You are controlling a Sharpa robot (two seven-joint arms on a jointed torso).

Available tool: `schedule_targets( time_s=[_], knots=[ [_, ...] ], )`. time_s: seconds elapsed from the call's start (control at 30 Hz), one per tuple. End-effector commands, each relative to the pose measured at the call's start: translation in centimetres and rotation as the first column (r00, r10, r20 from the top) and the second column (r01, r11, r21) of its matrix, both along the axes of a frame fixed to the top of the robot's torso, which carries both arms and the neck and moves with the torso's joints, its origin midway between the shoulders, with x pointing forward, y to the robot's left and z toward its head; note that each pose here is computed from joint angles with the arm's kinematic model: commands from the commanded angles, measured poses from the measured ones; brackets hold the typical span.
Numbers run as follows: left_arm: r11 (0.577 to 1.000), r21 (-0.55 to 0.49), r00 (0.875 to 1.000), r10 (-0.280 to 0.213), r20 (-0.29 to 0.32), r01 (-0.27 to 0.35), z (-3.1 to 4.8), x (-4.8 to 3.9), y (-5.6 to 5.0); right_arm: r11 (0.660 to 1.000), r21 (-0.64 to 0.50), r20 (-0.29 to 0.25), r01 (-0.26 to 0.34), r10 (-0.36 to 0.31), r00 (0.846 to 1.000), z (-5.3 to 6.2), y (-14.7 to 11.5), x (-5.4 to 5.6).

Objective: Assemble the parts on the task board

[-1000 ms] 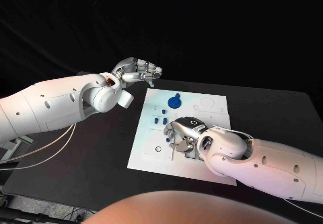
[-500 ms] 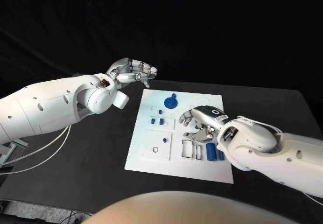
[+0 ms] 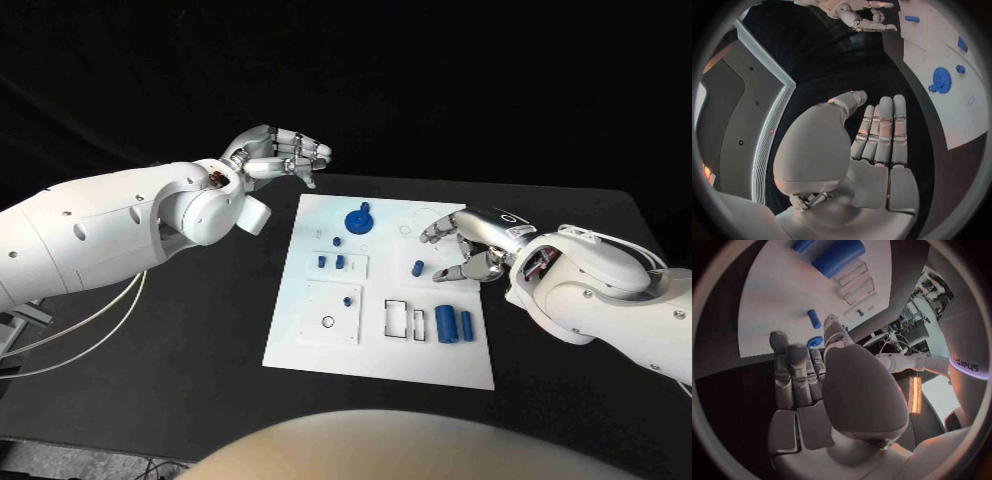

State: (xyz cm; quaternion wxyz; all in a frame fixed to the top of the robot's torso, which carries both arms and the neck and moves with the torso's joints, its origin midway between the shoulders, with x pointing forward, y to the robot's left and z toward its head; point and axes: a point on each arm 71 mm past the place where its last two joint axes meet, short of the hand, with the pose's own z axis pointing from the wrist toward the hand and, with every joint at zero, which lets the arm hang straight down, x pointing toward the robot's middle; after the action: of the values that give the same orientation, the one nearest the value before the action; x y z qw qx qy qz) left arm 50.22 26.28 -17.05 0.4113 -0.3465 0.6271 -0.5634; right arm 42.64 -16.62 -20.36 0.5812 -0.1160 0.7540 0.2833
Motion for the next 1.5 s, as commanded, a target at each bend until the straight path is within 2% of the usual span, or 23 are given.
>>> schedule_targets(
  time_s=[0.03, 0.33, 0.6, 0.97, 1.5],
  knots=[
    [1.0, -0.007, 1.0, -0.024, 0.0, 0.024, 0.05, -0.05, -0.3, 0.996, -0.08, -0.02, -0.029, 0.027, 0.999, -0.6, 0.1, 0.1],
    [1.0, -0.007, 1.0, -0.026, -0.003, 0.026, 0.03, -0.06, -0.3, 0.994, -0.105, -0.004, -0.024, 0.024, 1.0, -1.4, 1.0, 0.8],
    [1.0, -0.006, 1.0, -0.028, -0.004, 0.028, 0.01, -0.06, -0.3, 0.998, -0.051, 0.028, -0.028, 0.03, 0.999, -1.9, 1.9, 1.0],
    [1.0, -0.006, 1.0, -0.028, -0.005, 0.028, 0.02, -0.09, -0.3, 0.997, -0.073, 0.0, -0.038, 0.038, 0.999, -2.8, 2.2, 1.1],
    [1.0, -0.006, 1.0, -0.027, -0.005, 0.027, 0.02, -0.1, -0.3, 0.996, -0.075, -0.017, -0.056, 0.055, 0.998, -3.5, 2.9, 0.7]
  ],
)
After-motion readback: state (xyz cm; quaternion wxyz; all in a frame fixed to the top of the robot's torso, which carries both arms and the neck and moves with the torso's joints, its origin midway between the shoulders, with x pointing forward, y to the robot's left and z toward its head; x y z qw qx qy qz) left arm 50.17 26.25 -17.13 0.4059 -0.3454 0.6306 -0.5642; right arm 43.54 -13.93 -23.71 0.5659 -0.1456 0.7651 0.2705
